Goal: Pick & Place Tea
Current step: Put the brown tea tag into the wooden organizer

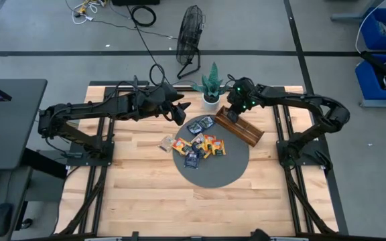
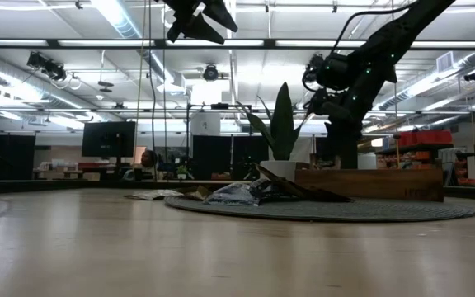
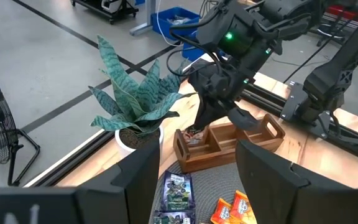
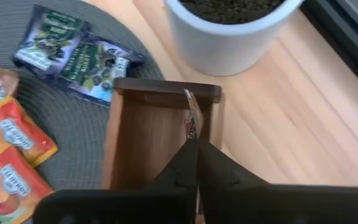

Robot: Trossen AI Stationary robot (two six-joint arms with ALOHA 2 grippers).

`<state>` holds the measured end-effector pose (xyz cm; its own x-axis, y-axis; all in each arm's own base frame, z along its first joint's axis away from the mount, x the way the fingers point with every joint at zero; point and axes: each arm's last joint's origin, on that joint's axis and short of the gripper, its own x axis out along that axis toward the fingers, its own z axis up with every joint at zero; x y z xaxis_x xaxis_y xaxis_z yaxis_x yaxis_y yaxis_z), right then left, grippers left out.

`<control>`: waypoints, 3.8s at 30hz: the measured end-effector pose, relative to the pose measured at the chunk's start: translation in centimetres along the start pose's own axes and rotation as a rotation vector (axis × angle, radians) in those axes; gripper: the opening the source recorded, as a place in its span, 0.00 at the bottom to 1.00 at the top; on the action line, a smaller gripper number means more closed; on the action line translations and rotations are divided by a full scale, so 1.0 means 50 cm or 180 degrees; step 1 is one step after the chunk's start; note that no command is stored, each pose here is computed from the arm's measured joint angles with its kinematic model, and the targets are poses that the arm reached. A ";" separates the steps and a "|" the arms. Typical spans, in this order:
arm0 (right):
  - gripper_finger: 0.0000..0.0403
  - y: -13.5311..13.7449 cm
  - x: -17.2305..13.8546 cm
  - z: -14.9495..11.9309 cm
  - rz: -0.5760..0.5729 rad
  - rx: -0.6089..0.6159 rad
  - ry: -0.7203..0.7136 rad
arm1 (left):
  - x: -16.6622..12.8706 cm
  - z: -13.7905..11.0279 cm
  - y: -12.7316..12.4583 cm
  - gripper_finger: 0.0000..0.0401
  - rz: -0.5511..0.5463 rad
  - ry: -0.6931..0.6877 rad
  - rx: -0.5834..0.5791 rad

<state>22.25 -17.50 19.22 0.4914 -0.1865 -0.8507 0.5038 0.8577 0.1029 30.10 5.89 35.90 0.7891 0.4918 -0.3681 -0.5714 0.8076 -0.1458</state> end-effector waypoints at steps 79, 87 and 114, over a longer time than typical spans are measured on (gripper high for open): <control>0.56 0.174 -0.274 0.021 0.0538 0.0296 -0.1190 | 0.116 -0.404 0.091 0.54 0.0390 0.2512 -0.0602; 0.56 0.181 -0.275 0.022 0.0598 0.0356 -0.1213 | 0.138 -0.438 0.095 0.53 0.0561 0.2669 -0.0547; 0.56 0.187 -0.279 0.028 0.0937 0.0730 -0.1227 | -0.002 -0.240 0.089 0.01 0.0022 0.1070 -0.0553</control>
<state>21.09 -7.57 32.80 0.8388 -0.1535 -0.5223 0.4264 0.7816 0.4552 24.78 5.55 24.24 0.6835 0.3396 -0.6462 -0.6290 0.7232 -0.2852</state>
